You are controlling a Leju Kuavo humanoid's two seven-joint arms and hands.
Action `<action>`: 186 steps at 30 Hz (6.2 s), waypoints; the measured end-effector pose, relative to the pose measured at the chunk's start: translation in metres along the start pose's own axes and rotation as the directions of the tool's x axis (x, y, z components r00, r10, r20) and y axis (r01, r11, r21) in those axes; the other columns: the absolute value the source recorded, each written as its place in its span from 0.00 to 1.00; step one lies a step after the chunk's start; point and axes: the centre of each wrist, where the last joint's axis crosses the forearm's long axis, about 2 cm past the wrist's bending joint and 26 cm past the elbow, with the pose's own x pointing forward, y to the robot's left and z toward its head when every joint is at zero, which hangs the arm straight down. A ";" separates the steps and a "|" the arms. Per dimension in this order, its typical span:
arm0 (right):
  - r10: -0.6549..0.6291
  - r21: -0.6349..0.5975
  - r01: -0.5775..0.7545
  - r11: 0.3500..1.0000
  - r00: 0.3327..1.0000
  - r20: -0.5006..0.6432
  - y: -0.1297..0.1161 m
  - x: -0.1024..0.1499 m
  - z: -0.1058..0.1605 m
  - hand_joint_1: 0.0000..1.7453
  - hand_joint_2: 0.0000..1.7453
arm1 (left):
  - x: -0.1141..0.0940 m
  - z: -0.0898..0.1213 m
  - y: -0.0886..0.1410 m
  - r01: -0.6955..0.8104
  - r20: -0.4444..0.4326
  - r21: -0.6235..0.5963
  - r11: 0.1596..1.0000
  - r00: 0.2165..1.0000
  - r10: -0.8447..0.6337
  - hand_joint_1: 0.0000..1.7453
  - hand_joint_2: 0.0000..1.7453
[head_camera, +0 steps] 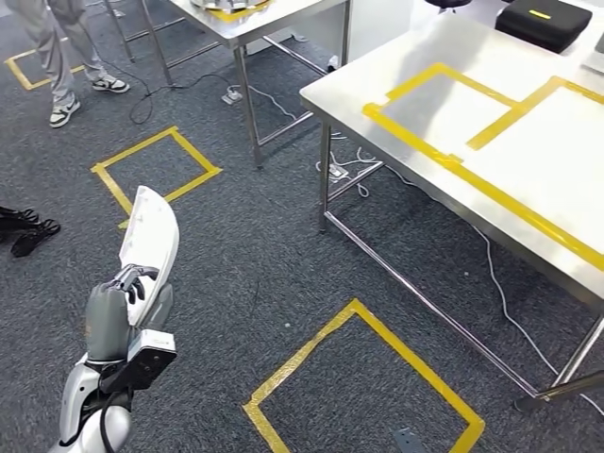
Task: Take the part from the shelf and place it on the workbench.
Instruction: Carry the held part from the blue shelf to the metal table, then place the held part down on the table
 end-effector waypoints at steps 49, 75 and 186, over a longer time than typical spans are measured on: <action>-0.005 -0.002 0.005 1.000 1.000 -0.007 0.002 -0.004 0.001 0.00 0.00 | 0.001 0.000 -0.001 -0.004 0.005 -0.006 1.000 1.000 0.004 1.00 1.00; 0.037 0.012 -0.037 0.999 0.999 -0.006 0.002 -0.001 0.000 0.00 0.00 | 0.000 -0.003 0.001 0.001 0.008 -0.010 1.000 1.000 -0.001 1.00 1.00; -0.021 -0.003 0.021 1.000 0.999 0.049 0.000 -0.014 0.003 0.00 0.00 | -0.003 -0.100 0.000 -0.080 0.131 -0.110 0.991 0.987 0.094 1.00 1.00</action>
